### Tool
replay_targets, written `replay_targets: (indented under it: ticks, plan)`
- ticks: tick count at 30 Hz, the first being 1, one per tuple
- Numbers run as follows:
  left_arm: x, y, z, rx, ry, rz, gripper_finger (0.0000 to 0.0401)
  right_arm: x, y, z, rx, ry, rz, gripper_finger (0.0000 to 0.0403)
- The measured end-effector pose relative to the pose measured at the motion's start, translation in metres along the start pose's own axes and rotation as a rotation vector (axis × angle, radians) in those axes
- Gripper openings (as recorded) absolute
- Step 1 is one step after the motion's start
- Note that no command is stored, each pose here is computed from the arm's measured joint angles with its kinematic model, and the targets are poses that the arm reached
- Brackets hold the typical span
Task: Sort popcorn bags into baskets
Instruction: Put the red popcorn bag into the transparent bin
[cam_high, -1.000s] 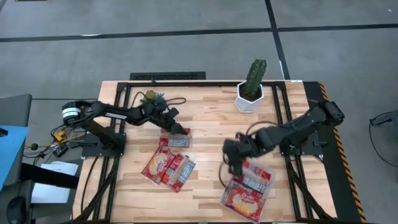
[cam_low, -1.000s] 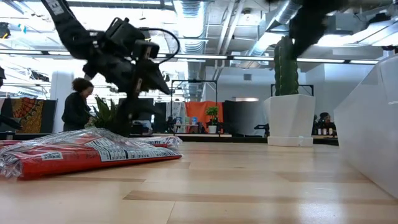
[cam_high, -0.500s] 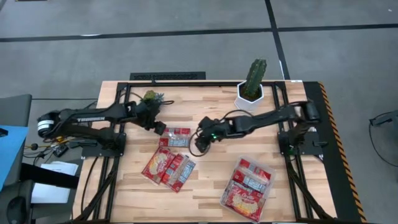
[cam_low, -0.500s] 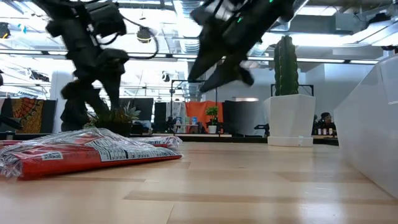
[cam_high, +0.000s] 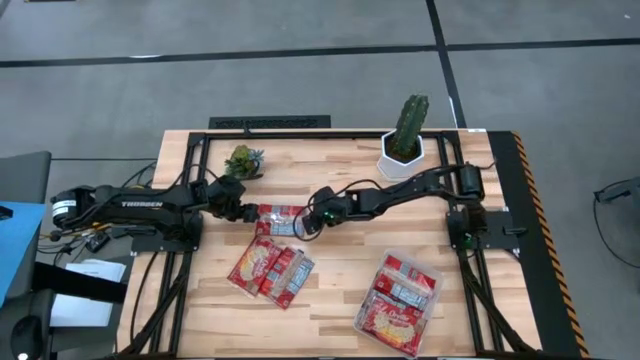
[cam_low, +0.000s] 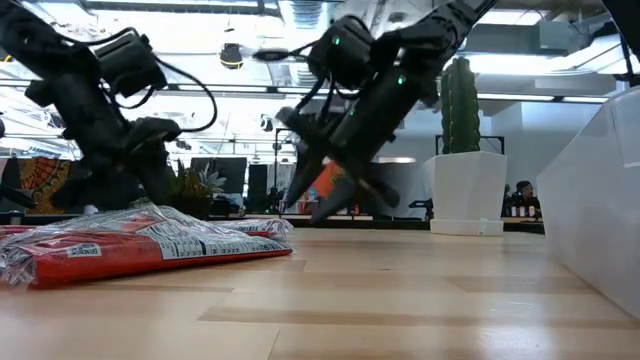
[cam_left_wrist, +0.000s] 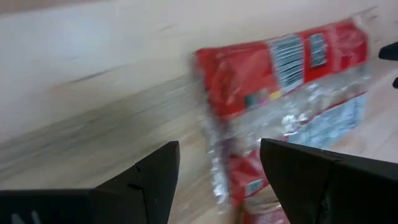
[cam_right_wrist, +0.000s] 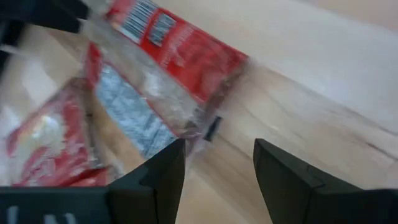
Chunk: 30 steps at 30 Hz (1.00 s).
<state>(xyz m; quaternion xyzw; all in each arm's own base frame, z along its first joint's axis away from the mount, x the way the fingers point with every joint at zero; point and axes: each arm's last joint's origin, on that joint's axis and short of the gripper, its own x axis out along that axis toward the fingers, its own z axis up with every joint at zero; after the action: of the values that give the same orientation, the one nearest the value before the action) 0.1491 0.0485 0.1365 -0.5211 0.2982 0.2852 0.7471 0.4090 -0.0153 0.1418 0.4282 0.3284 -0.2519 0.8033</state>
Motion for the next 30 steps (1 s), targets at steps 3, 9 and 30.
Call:
replay_targets:
  ticks: [3,9,30]
  plan:
    - [0.002,0.004,-0.002,-0.009,-0.005,-0.011,0.0212,0.008,-0.002,-0.002,0.014,-0.001,0.002,0.0214]
    - [0.007,0.007,-0.004,-0.023,-0.015,-0.030,0.0212,0.029,-0.003,-0.004,0.074,-0.028,0.087,0.0214]
    - [0.027,-0.002,-0.003,0.035,0.050,-0.141,0.0212,0.042,0.016,0.019,-0.012,0.000,0.135,0.0020]
